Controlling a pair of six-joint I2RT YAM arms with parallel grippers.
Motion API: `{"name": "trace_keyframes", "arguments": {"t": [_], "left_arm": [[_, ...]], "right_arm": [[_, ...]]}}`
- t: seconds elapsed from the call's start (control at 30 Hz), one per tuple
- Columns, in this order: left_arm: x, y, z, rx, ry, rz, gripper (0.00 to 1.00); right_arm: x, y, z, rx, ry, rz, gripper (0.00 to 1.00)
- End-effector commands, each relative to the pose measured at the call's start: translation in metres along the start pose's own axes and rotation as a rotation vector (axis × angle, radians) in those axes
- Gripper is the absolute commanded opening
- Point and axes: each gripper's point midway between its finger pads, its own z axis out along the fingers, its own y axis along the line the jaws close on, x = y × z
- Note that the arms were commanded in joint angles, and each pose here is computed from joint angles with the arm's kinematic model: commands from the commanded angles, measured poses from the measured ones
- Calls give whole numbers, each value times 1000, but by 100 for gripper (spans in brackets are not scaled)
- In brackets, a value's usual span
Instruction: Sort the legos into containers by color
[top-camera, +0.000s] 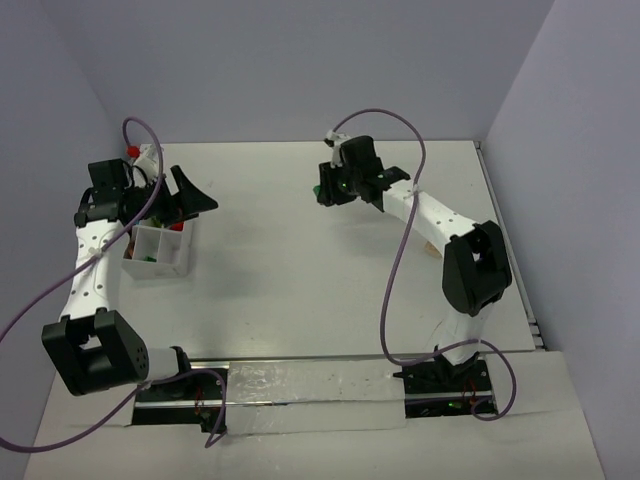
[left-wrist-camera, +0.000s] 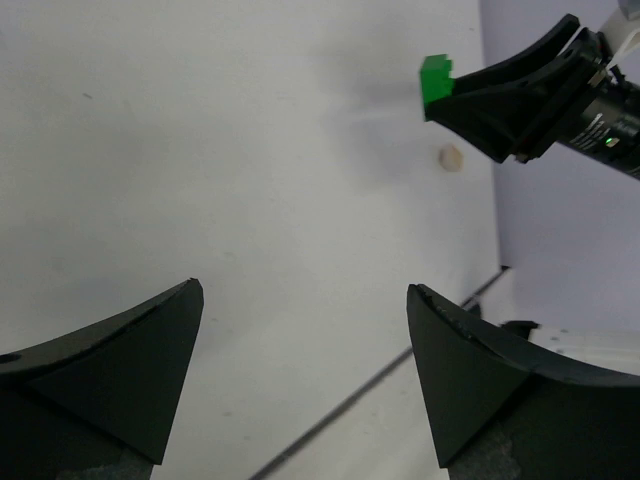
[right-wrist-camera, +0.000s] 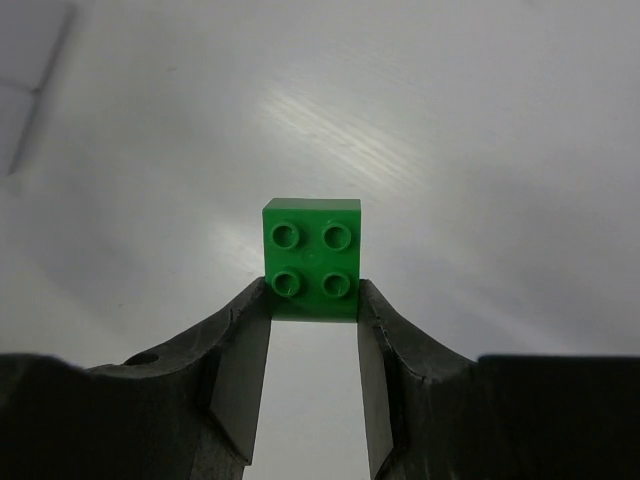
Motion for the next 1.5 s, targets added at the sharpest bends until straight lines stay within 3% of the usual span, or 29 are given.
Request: {"name": "trace_keyframes", "arguments": {"t": [0.0,0.4,0.7,0.93,1.03,1.17,1.23,1.3,1.37,1.43,1.47], "left_arm": [[3,-48,8,199,25,-96,91],[52,-77,41,292,167,-159,87],[65,-81,48,298,210,-169,78],[72,-83,45,319,224,-176,54],[76,-83,44,328,231,-181,52],[80,-86,41,351,241,-179,30],[80,-87,39,354,240,-169,11],[75,-88,37,345,225,-139,0],[60,-84,32,310,175,-34,0],[39,-77,21,213,131,32,0],[29,-67,16,160,110,68,0]], "right_arm": [[-6,77,-13,-259,-6,-155,0],[2,190,-61,-461,-79,-374,0],[2,219,-74,-494,-101,-412,0],[-8,219,-73,-461,-128,-413,0],[-10,217,-72,-445,-132,-411,0],[-13,217,-72,-442,-140,-409,1],[-11,216,-71,-439,-132,-430,11],[-10,216,-73,-452,-129,-458,58],[-8,212,-76,-451,-127,-464,88],[-3,206,-75,-454,-112,-454,100],[-3,203,-77,-455,-112,-450,100]]}}
